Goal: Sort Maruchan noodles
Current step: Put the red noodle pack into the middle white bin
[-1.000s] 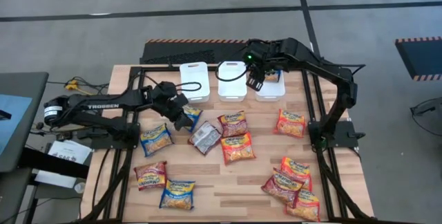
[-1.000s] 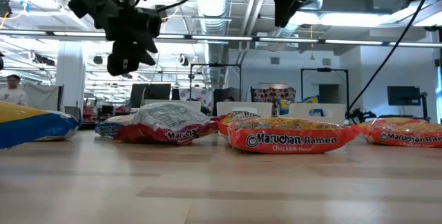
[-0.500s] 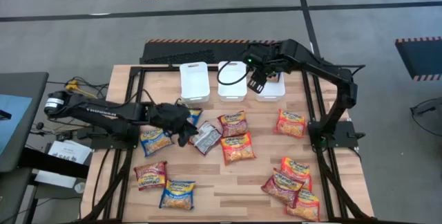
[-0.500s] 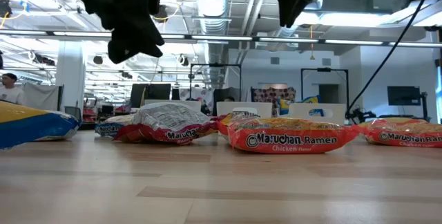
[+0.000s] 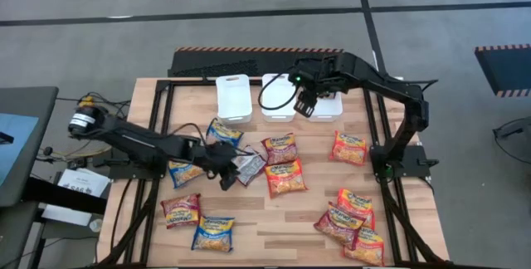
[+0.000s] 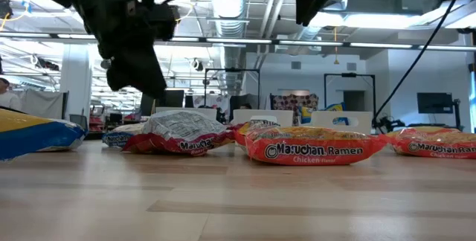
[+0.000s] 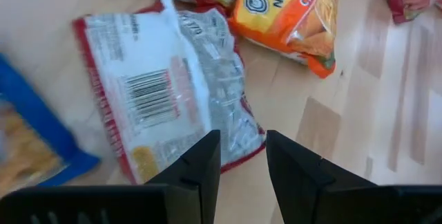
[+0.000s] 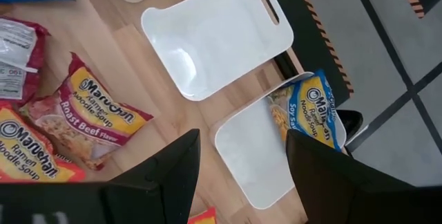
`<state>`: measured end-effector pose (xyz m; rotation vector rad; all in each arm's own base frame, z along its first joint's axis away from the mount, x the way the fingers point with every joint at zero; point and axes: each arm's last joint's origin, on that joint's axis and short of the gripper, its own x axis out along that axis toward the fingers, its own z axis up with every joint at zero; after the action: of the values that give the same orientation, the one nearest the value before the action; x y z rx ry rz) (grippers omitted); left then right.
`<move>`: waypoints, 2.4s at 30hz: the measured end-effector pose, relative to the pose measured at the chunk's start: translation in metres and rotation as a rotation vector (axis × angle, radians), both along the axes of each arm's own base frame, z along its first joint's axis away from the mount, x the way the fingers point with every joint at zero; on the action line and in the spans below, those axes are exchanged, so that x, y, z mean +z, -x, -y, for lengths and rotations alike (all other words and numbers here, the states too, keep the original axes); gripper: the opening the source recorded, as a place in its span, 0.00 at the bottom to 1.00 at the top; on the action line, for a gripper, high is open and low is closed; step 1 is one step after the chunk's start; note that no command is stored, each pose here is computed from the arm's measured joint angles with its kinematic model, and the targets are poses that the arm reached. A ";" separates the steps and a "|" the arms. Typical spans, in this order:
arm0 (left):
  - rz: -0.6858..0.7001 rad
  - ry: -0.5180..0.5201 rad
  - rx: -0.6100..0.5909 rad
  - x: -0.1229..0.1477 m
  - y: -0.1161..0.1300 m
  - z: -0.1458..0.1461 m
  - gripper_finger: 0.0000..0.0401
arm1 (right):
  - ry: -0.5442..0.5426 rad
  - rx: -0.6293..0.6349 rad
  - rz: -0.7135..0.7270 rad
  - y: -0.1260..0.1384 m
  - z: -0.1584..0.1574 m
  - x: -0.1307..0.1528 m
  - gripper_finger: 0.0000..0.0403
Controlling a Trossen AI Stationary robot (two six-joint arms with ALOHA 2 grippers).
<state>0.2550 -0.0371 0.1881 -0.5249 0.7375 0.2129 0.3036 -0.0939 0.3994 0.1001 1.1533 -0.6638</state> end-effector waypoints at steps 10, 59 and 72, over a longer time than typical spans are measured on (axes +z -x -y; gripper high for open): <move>-0.055 -0.060 0.072 -0.023 -0.025 -0.002 0.26 | 0.000 0.000 0.000 0.000 0.000 0.000 0.59; 0.225 0.035 0.093 0.065 0.021 -0.046 0.00 | -0.318 0.454 0.123 -0.015 -0.032 0.001 0.59; 0.048 0.076 -0.077 0.053 0.034 -0.041 0.00 | -0.313 0.670 0.103 -0.047 -0.072 -0.017 0.59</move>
<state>0.2206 0.0040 0.2415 -0.5706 0.7194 0.1001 0.3507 -0.0220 0.3828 0.0077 1.0955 0.1151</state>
